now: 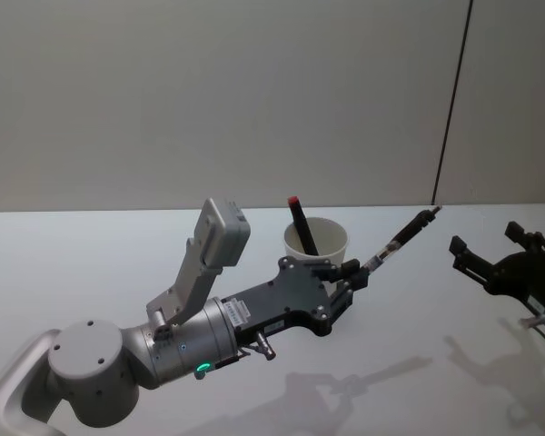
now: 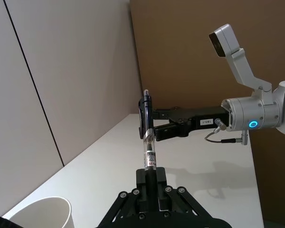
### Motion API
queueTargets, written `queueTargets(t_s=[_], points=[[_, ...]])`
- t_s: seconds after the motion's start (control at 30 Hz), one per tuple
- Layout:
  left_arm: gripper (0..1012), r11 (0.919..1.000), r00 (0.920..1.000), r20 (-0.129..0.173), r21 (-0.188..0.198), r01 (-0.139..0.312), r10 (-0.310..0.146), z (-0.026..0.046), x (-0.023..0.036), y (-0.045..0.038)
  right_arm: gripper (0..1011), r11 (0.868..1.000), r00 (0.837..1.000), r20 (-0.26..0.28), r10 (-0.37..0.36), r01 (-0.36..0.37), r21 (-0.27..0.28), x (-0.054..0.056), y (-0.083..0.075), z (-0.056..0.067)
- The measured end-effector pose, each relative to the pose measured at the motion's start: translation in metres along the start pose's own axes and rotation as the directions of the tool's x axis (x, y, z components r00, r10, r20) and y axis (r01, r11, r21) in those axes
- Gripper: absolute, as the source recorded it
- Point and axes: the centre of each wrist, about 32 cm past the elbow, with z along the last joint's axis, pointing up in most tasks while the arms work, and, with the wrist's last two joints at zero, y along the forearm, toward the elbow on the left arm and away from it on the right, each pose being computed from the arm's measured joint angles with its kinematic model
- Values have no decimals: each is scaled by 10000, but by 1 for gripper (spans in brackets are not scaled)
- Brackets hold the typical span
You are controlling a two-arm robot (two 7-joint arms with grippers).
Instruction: Place the pen into the pen holder.
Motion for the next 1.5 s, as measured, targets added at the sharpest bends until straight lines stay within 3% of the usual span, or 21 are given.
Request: queueTargets(t_s=[0.4, 0.73, 1.2, 1.3, 1.37, 1.5], points=[[131, 10000, 10000, -3, -1, 3, -3, -1, -1, -2, 1002, 9901, 9860, -903, 1401, -1387, 216, 201, -67, -19], [131, 10000, 10000, -2, -2, 3, -3, 0, -1, -2, 1002, 9632, 9486, -1672, 2686, -2649, 445, 350, -110, -51], [130, 10000, 10000, -2, -2, 1, -1, 0, -1, -1, 1002, 9056, 8619, -2791, 4232, -4118, 1016, 493, -153, -138], [131, 10000, 10000, -2, -2, 1, -1, -1, -1, -1, 1002, 8904, 8392, -2996, 4539, -4396, 1177, 517, -159, -160], [131, 10000, 10000, -2, -2, 2, -2, 0, -1, -1, 1002, 8748, 8152, -3197, 4829, -4651, 1354, 538, -164, -180], [131, 10000, 10000, -2, -2, 1, -1, 0, -1, -1, 1002, 8613, 7939, -3368, 5062, -4850, 1513, 555, -164, -204]])
